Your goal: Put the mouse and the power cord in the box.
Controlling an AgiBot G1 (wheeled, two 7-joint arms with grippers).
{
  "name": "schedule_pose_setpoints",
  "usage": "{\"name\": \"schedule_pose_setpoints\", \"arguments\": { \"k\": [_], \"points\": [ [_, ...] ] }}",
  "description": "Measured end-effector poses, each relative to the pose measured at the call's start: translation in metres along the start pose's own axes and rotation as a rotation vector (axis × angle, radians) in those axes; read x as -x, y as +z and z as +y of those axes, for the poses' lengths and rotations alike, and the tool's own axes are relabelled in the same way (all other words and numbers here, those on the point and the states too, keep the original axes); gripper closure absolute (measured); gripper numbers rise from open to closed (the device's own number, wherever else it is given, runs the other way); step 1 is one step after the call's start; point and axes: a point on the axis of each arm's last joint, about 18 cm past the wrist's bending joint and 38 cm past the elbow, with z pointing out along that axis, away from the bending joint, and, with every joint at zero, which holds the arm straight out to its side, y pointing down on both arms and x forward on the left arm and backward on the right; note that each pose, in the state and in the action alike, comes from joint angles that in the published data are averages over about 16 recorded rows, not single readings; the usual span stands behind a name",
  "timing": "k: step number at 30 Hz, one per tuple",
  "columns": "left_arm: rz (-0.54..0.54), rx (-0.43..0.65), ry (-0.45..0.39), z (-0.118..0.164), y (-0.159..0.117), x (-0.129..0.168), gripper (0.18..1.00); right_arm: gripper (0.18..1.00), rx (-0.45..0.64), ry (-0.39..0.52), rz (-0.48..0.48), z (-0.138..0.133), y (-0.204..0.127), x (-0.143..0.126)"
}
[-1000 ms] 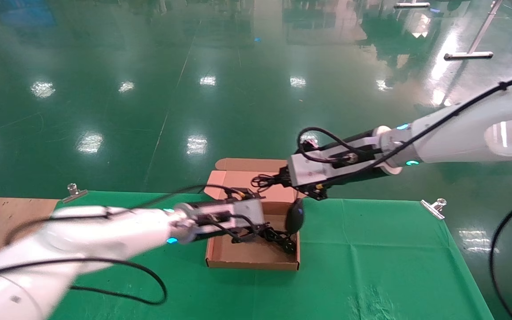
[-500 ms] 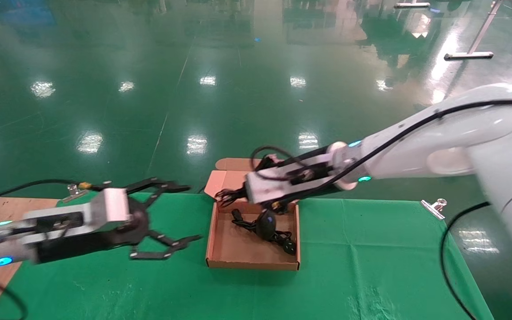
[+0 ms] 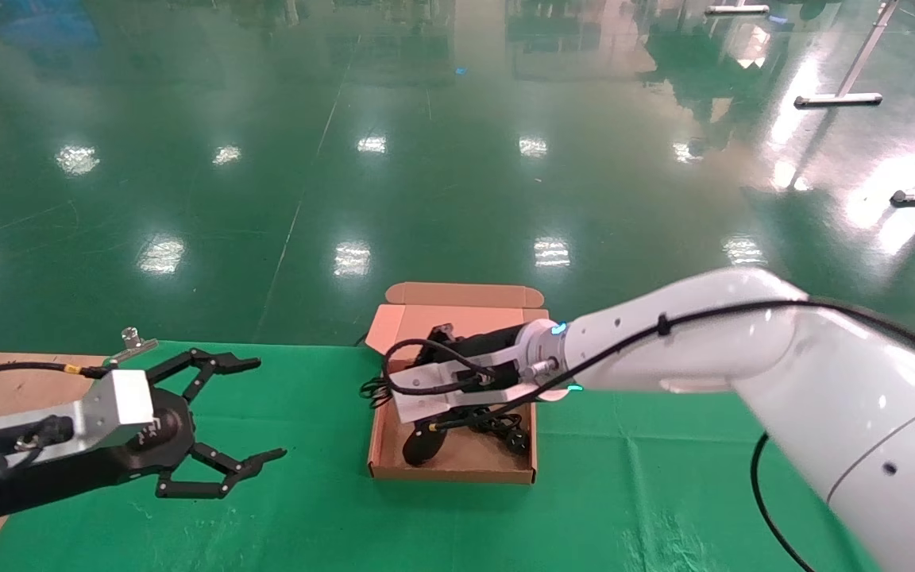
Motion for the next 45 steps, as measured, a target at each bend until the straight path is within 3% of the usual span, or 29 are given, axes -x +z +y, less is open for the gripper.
{"name": "schedule_pose_setpoints", "arguments": {
  "k": [14,20,29,36,45],
  "points": [
    [0.039,0.015,-0.06,0.011,0.046,-0.02,0.184,0.95,0.102,0.035,0.019,0.024,0.023,0.035],
    [0.046,0.012,-0.071,0.01,0.056,-0.023,0.184,0.915,0.105,0.037,0.02,0.024,0.024,0.036],
    [0.046,0.006,-0.077,0.008,0.057,-0.023,0.184,0.796,0.093,0.062,0.019,0.025,0.023,0.038],
    [0.047,-0.035,-0.102,-0.001,0.054,-0.022,0.184,0.655,0.032,0.172,0.012,0.025,0.014,0.049],
    [0.057,-0.127,-0.159,-0.024,0.047,-0.021,0.184,0.455,-0.11,0.404,0.007,0.026,-0.013,0.069]
  ]
}}
